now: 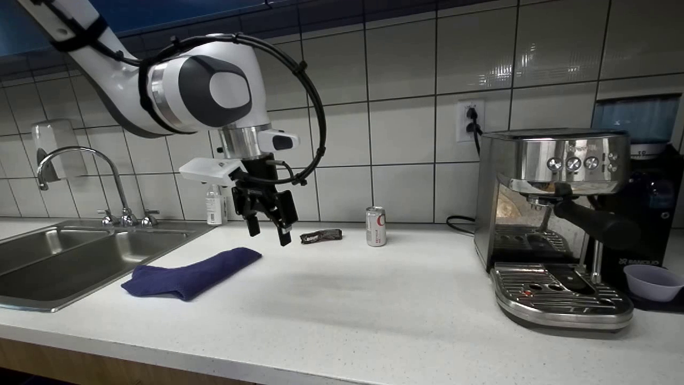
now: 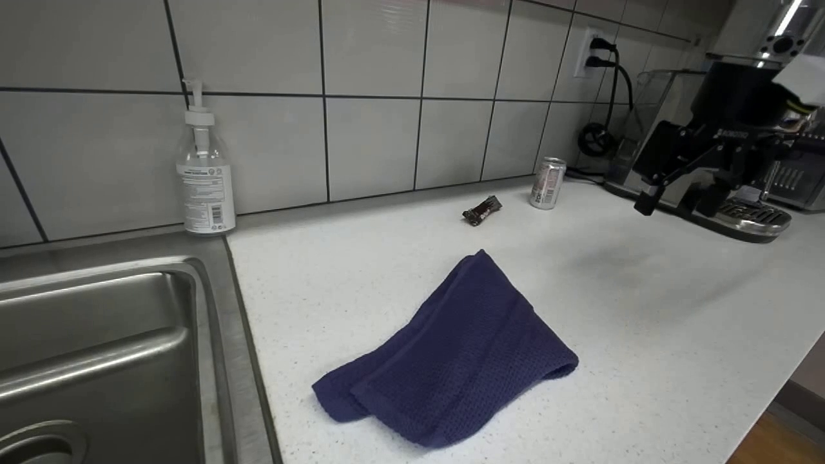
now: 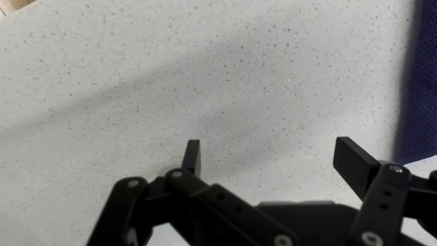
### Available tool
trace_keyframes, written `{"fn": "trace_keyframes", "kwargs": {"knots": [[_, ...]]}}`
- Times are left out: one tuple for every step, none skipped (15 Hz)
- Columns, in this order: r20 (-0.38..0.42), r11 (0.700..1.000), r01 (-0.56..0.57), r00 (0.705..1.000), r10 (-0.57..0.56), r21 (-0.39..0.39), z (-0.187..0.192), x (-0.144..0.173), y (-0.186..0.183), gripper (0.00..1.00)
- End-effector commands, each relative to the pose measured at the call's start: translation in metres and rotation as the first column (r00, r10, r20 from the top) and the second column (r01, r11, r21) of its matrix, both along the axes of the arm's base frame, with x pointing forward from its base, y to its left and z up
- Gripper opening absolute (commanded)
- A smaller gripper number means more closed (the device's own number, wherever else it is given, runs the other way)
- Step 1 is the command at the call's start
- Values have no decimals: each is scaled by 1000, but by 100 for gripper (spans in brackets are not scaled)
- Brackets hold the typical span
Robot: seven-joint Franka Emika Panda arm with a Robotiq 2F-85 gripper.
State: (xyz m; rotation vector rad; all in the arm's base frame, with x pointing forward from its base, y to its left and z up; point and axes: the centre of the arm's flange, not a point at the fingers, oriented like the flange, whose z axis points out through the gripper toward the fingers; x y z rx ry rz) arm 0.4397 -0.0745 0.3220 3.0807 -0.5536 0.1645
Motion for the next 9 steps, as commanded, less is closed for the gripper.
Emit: {"fn": "trace_keyframes", "kwargs": {"knots": [[0,1000,0,1000,0,1,0,-1,-5,100],[0,1000,1,1000,-1,1,0,-2,-7,100],[-1,1000,1,1000,-1,1,0,-2,-7,100],[-1,1000,0,1000,0,1,0,-2,-6,100],[-1,1000,0,1000,0,1,0,-2,-6,100],[-1,1000,0,1000,0,1,0,-2,-6,100],[-1,1000,0,1000,0,1,0,-2,-6,100],[-1,1000,0,1000,0,1,0,-2,-6,100],[-1,1000,0,1000,0,1,0,-2,-6,100]]}}
